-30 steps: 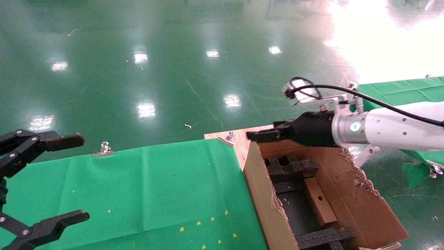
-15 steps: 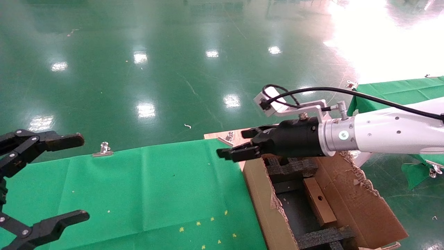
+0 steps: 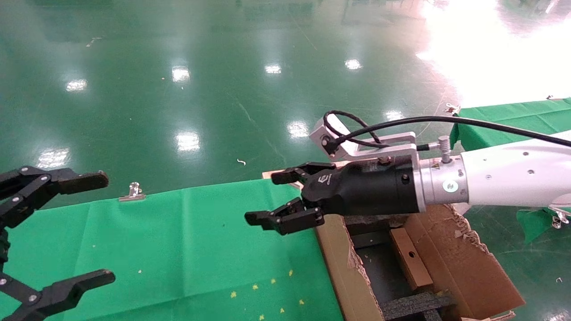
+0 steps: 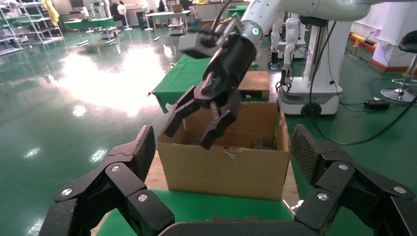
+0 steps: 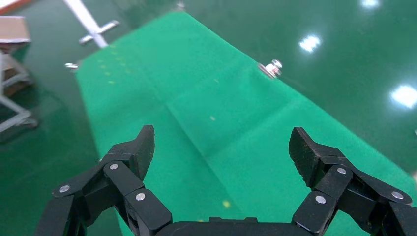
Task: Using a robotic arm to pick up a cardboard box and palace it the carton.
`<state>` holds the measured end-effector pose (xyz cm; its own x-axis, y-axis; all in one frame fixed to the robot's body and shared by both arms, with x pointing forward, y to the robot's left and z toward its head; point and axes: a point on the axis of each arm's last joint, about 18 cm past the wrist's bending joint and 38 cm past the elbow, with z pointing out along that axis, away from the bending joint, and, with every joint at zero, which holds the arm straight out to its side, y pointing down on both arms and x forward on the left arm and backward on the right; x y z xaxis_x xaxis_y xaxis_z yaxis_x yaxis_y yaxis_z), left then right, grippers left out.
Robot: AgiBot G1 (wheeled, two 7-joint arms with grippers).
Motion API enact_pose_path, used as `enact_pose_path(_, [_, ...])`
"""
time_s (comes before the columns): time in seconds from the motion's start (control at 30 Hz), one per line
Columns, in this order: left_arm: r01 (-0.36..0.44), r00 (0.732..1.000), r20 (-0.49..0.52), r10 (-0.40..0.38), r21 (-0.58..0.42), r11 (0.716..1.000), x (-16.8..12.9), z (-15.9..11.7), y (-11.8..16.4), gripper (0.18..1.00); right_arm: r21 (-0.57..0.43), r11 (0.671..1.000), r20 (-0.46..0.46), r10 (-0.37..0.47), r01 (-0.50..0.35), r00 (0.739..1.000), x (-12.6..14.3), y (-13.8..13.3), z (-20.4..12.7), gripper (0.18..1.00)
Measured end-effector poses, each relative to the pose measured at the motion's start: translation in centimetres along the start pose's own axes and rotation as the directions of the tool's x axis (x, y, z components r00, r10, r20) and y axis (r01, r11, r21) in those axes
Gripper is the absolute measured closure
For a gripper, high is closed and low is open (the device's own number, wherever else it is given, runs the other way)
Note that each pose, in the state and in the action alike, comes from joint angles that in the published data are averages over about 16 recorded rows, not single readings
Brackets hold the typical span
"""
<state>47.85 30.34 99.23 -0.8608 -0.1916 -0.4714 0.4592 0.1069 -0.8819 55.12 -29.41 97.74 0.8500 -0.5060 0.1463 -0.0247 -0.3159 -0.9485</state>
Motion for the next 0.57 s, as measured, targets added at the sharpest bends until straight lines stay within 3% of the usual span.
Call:
enact_pose_path(0.33, [0.000, 1.000, 0.000, 0.000, 0.000, 1.000, 0.0, 0.0, 0.0, 0.184, 0.153, 0.978, 0.135, -0.164, 0.143, 0.977, -2.7, -0.8, -1.5, 0.178])
enact_pose_path(0.57, [0.000, 1.000, 0.000, 0.000, 0.000, 1.000, 0.0, 0.0, 0.0, 0.184, 0.219, 0.956, 0.163, -0.232, 0.194, 0.959, -3.6, -1.0, -2.3, 0.178])
